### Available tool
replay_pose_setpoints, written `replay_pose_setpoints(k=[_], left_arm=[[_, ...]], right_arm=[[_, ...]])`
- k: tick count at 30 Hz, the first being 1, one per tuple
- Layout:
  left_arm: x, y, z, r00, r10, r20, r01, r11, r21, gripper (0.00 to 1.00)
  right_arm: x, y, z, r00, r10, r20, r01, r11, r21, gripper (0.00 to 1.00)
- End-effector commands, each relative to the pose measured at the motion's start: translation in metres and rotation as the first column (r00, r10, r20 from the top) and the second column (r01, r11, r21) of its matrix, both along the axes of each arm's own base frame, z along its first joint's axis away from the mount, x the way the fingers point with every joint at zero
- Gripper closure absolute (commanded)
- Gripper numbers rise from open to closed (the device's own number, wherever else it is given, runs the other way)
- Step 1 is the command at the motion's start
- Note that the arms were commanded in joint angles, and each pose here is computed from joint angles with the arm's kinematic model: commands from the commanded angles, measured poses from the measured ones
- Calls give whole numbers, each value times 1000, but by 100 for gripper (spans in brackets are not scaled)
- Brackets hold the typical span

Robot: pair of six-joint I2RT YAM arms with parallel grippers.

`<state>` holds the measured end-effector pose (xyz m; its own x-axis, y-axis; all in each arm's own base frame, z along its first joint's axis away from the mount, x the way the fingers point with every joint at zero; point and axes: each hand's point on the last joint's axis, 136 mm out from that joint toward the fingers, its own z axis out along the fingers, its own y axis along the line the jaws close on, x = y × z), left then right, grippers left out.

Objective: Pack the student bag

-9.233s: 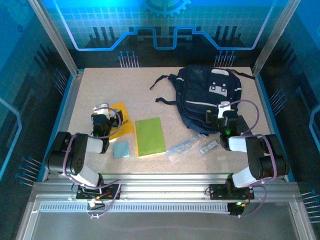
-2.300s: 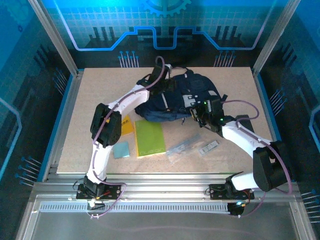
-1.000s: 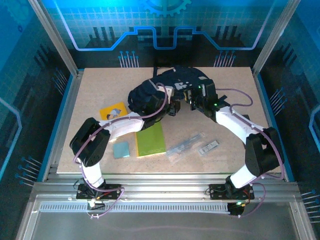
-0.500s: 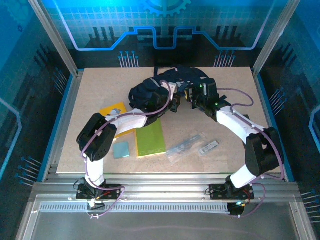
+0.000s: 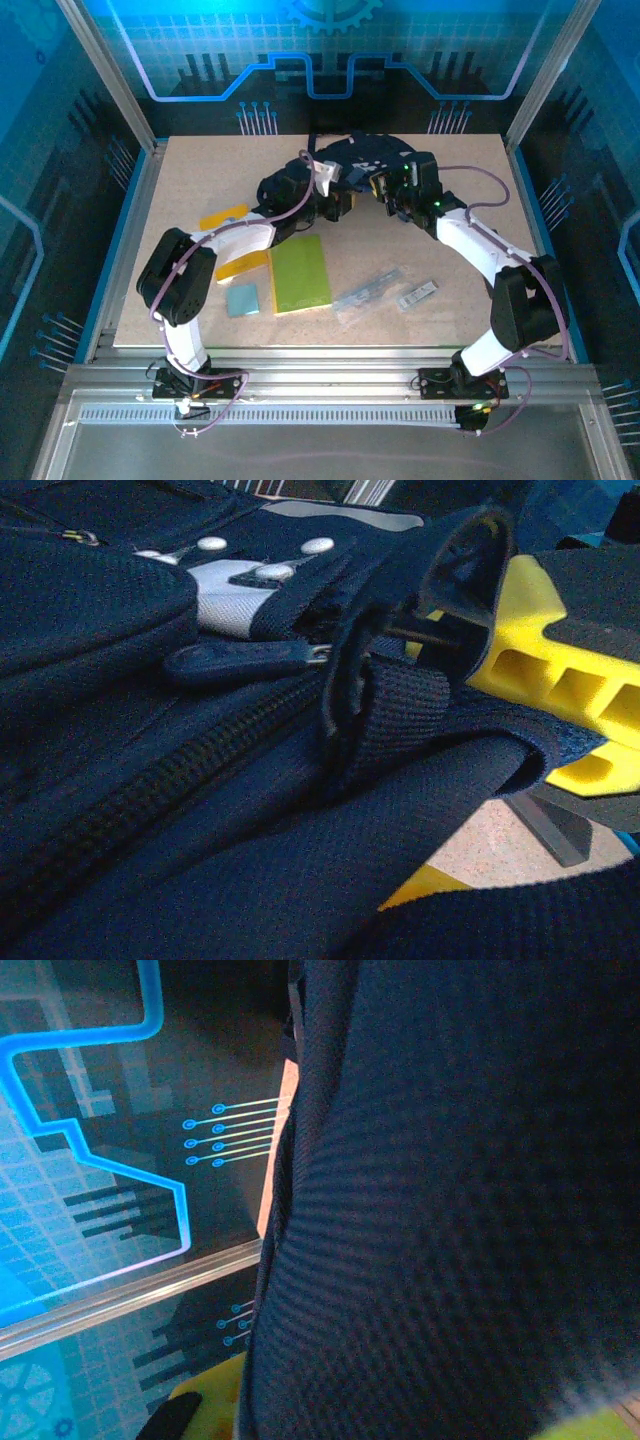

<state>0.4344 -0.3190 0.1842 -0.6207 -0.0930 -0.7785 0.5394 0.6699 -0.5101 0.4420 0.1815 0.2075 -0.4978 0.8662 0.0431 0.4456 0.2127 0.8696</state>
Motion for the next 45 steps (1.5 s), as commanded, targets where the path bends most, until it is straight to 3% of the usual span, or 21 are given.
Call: replay_pose_setpoints(k=[1, 5, 9, 11, 13, 15, 17, 19, 25, 30, 37, 45], left_arm=[[14, 34, 20, 997, 75, 1, -75, 997, -23, 100], [12, 32, 22, 998, 55, -18, -55, 998, -16, 98], [11, 37, 18, 998, 64, -27, -65, 998, -9, 75], [13, 39, 16, 997, 74, -31, -75, 997, -8, 68], [14, 40, 14, 996, 79, -35, -80, 997, -14, 69], [16, 39, 14, 996, 80, -31, -81, 996, -26, 83], [17, 38, 16, 996, 79, -32, -80, 996, -42, 89], [18, 34, 18, 997, 67, -38, -69, 996, -55, 85], [-4, 26, 24, 996, 32, -86, -40, 994, -98, 56], [-22, 1, -2, 990, 9, -144, -32, 986, -161, 55], [-10, -8, -6, 989, 29, -142, -59, 976, -211, 61], [0, 2, 1, 992, 99, -76, -109, 984, -141, 50]], right_arm=[[17, -18, 15, 998, -21, 60, 22, 999, -29, 100], [19, -19, 13, 998, -18, 58, 20, 999, -38, 100], [21, -21, 13, 998, -15, 62, 18, 999, -41, 100], [22, -21, 13, 998, -12, 65, 14, 999, -43, 100], [23, -20, 14, 997, -3, 73, 6, 999, -41, 100], [23, -18, 15, 997, 5, 75, -2, 999, -38, 100], [23, -18, 16, 997, 9, 79, -6, 999, -37, 100], [23, -18, 17, 997, 6, 81, -3, 999, -38, 100], [24, -19, 17, 997, -6, 74, 9, 999, -37, 100], [28, -16, 19, 997, -6, 74, 7, 1000, -19, 100], [25, -18, 19, 998, -8, 69, 10, 1000, -24, 100], [27, -20, 18, 997, -12, 73, 13, 1000, -3, 100]])
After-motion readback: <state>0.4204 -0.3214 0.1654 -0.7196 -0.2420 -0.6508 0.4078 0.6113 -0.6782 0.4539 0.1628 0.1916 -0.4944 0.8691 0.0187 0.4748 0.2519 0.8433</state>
